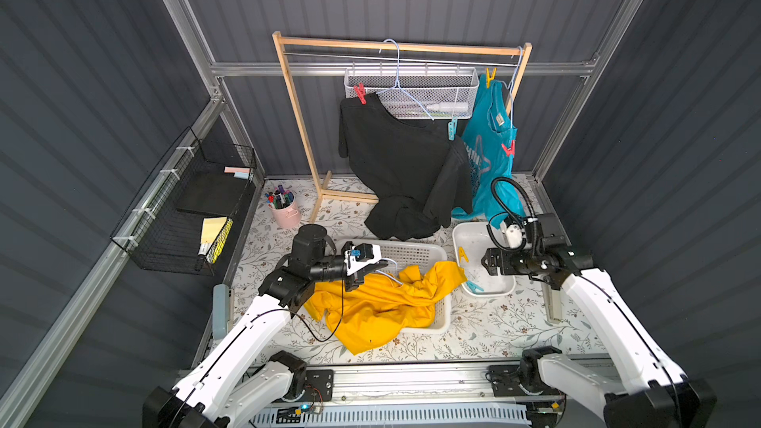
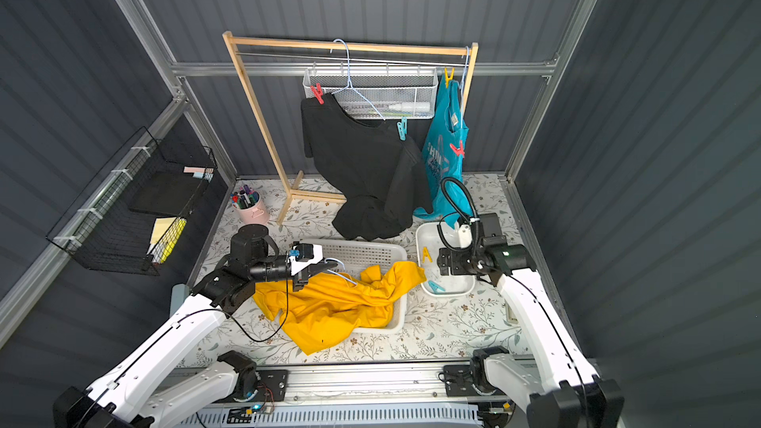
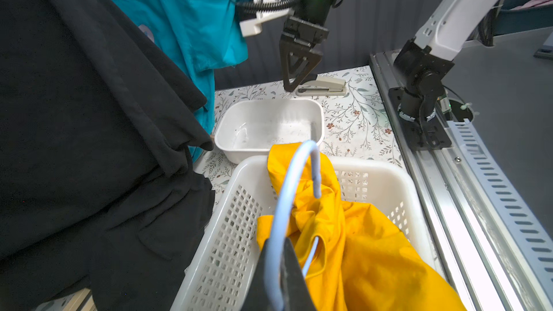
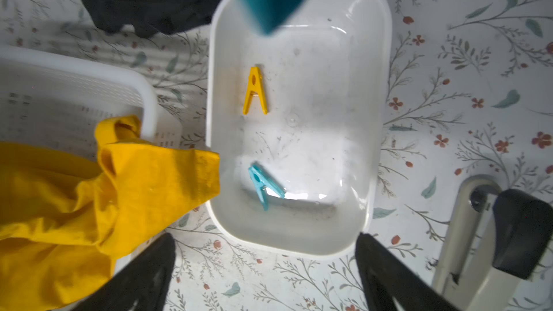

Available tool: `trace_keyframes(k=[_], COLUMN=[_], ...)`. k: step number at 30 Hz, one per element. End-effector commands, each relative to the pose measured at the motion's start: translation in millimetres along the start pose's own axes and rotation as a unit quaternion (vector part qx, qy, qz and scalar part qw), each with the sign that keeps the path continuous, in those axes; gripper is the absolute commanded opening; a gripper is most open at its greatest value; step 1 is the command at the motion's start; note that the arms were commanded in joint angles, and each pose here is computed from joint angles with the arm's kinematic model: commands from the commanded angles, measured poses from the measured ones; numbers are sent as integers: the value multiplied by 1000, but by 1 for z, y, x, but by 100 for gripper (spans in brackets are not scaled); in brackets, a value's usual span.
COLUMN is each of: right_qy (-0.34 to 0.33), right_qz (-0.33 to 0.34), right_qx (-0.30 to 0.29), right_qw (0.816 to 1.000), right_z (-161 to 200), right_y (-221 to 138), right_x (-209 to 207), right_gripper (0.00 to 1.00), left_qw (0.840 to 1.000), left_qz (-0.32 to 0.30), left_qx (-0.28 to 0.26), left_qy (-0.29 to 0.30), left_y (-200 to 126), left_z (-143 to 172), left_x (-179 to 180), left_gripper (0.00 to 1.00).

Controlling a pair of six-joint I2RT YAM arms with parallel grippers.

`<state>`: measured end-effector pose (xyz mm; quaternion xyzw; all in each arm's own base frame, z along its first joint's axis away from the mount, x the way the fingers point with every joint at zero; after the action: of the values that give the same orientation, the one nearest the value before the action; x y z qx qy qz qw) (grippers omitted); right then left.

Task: Remove the clothespins securing t-shirts to the hanger
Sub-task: Adjust the storage box at the center of the board, then remove the T-shirt from the hanger.

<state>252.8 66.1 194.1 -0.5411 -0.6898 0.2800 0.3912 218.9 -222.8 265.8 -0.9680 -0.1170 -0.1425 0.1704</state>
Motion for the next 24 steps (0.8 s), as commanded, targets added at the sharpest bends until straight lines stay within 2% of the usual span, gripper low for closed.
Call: trace_keyframes(k=[1,2,8,11,16,24], right_qy=[-26,-33,-40,-49,-66,-66], right_qz=[-73,-97,-140,-194,-268,-298], right_qx=[-58,-75,-171,-201,-210,-195], right_qw=[995,992,974,959,938,932], right_z=[-9,-11,-19,-17,-13,-13], right_y=[-9,-14,-47,-60,-68,-59], right_x=[24,32,47,63,85,91], right_gripper=[99,99,99,99,99,99], left_qw=[999,999,995,992,986,972], left_qz=[-27,-32,-73,-103,-134,-188], left_qx=[15,19,25,21,-3,-52], left_qy=[-22,-29,-55,-77,-99,-128], left_y=[2,2,-3,-7,-12,-25], left_z=[0,-1,-19,-29,-43,-68], left_x=[15,18,44,57,70,91], left_gripper=[0,0,0,0,0,0])
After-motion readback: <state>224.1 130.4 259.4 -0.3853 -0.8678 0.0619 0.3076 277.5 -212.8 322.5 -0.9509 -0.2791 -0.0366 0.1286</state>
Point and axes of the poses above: each gripper's point midway between its finger pads, its own y axis out along the fingers, its own x axis along the line the jaws close on, z = x × y, the point moved 1 cm from there along -y, back along the fingers, and after that the axes turned 4 degrees about y, right-handed, at the moved point
